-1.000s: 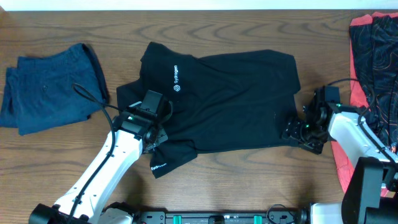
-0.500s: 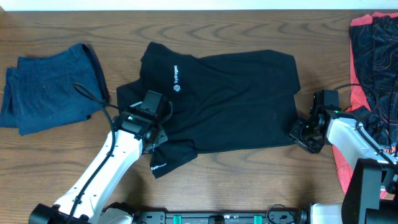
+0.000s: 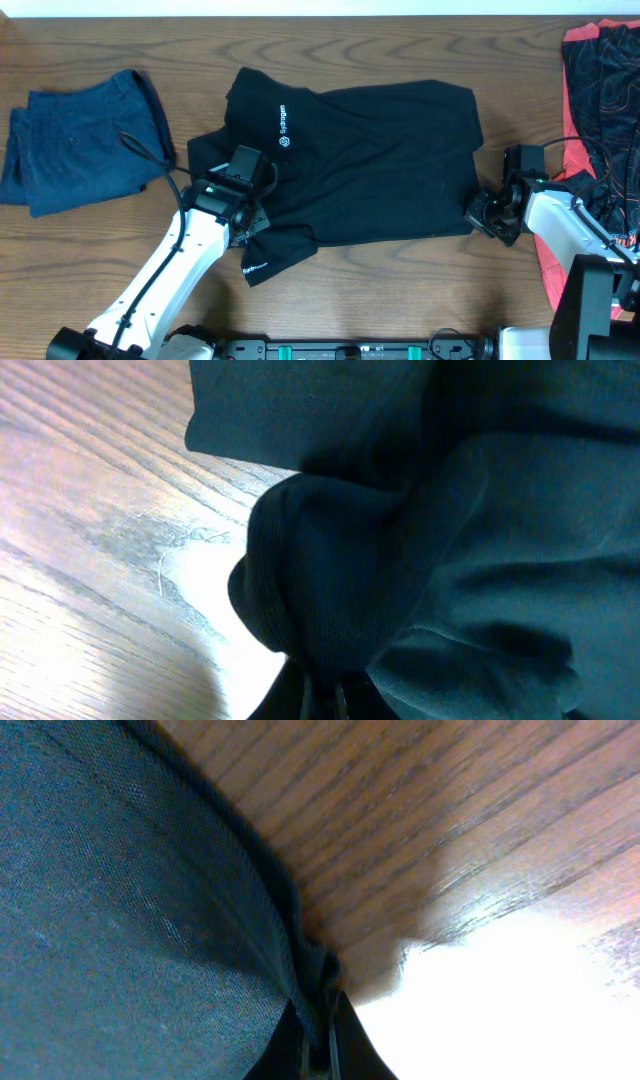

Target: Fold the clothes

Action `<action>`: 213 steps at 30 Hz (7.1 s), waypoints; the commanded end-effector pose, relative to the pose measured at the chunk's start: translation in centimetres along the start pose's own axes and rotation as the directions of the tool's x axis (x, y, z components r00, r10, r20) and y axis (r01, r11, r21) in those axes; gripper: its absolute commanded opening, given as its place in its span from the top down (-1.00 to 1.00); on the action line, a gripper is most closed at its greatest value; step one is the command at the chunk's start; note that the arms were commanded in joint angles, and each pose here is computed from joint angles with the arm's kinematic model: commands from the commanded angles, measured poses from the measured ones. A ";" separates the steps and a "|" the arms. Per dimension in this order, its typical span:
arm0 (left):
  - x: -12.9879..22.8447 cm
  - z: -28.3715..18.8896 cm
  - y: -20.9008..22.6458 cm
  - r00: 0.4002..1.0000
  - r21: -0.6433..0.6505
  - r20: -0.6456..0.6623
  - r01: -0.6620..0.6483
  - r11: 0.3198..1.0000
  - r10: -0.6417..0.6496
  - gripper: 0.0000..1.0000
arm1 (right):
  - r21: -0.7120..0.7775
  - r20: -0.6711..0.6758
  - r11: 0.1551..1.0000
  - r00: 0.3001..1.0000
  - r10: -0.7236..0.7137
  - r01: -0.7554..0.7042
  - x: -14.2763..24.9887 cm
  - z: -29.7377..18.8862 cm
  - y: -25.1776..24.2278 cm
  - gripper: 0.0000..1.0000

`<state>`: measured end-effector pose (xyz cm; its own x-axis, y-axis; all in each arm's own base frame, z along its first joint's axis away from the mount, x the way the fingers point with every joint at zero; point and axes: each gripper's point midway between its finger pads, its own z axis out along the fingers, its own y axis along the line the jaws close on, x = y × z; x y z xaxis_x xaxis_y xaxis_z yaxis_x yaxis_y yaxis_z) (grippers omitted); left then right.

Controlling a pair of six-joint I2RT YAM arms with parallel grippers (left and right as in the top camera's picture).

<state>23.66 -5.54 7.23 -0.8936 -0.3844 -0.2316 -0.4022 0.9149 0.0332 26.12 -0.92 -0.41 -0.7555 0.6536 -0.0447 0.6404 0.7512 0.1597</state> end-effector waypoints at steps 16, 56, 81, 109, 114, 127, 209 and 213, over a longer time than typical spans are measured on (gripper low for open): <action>-2.2 -8.1 -0.3 0.969 0.208 0.245 -0.099 0.973 0.046 0.88 | -0.056 0.393 0.989 0.913 -0.106 0.139 -4.5 -14.3 2.1 0.98; -5.3 -35.8 1.9 0.729 0.532 0.670 -0.339 0.776 -0.141 0.88 | -0.040 0.785 0.974 0.610 -0.109 0.225 -5.6 -41.9 2.8 0.98; -35.3 -18.8 -11.4 0.733 0.621 0.632 -0.284 0.731 -0.251 0.88 | -0.114 0.866 0.937 0.496 -0.069 0.329 -28.5 -29.8 18.1 0.98; -11.8 -7.8 -4.0 0.926 0.482 -0.302 -0.057 0.874 0.227 0.88 | 0.378 0.161 0.908 0.954 -0.254 0.178 -20.0 -15.8 3.9 0.98; -5.2 -3.9 -3.0 0.819 0.439 -0.501 -0.035 0.898 0.277 0.88 | 0.411 -0.035 0.882 0.971 -0.236 0.229 -16.0 -14.4 1.7 0.97; 3.8 -1.8 -0.1 0.655 0.403 -0.683 -0.031 0.915 0.323 0.88 | 0.488 -0.334 0.818 0.931 -0.146 0.303 -8.4 -7.8 -3.6 0.98; -9.2 5.7 -4.8 0.990 0.452 -0.081 -0.064 0.890 0.113 0.88 | -0.003 0.338 0.958 0.902 -0.269 0.287 -12.2 -4.2 6.1 0.91; -9.6 5.7 -5.0 0.992 0.457 -0.064 -0.069 0.887 0.111 0.86 | -0.015 0.373 0.956 0.889 -0.265 0.292 -12.9 -4.5 6.7 0.76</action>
<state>35.17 -5.97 3.93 -0.9466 -0.2819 -0.1565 -0.1989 0.8926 -0.4046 39.32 -5.09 5.88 -0.7942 0.4120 -0.4466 0.3890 0.9094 0.1471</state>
